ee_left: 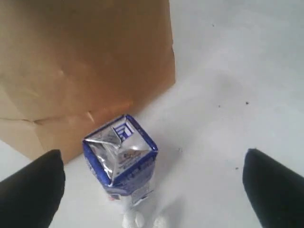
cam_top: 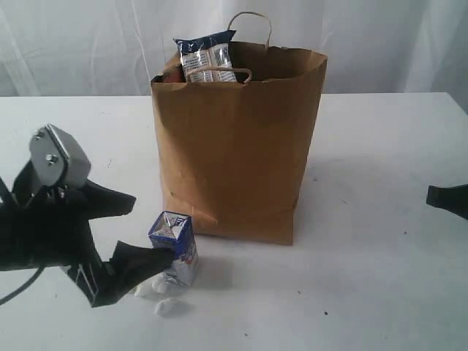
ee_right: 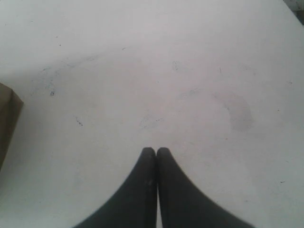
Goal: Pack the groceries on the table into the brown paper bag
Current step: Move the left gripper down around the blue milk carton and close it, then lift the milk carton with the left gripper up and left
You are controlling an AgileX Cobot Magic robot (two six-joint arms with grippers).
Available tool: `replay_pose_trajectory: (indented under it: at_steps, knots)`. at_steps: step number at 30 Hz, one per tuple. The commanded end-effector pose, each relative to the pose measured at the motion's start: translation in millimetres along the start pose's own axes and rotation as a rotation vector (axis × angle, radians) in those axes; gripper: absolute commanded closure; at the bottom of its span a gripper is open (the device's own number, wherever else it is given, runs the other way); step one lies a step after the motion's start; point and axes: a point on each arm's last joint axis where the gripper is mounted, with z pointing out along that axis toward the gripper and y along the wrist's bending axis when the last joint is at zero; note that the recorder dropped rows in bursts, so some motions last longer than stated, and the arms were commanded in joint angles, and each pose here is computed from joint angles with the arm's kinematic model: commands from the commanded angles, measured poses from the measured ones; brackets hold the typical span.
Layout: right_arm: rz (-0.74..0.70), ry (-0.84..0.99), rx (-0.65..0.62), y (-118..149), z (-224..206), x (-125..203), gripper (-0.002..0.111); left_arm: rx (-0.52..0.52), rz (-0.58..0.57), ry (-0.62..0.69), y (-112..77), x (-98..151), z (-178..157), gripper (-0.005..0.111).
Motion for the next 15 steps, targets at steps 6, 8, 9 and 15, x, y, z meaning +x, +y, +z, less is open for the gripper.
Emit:
replay_pose_trajectory:
  at_steps: [6,8,9,15]
  knots:
    - [0.002,-0.004,-0.001,-0.3,-1.3,1.4,0.108,-0.075,-0.151,0.174,15.3,8.6,45.1,0.002]
    - [0.002,-0.004,-0.001,-0.3,-1.3,1.4,0.108,-0.079,-0.179,0.177,20.0,5.4,53.0,0.002]
    - [0.002,-0.004,-0.001,-0.3,-1.3,1.4,0.108,-0.082,-0.185,0.180,22.5,4.4,57.1,0.002]
    - [0.002,0.001,0.002,-0.7,-1.3,1.9,0.108,-0.060,-0.217,0.192,29.9,2.7,76.3,0.002]
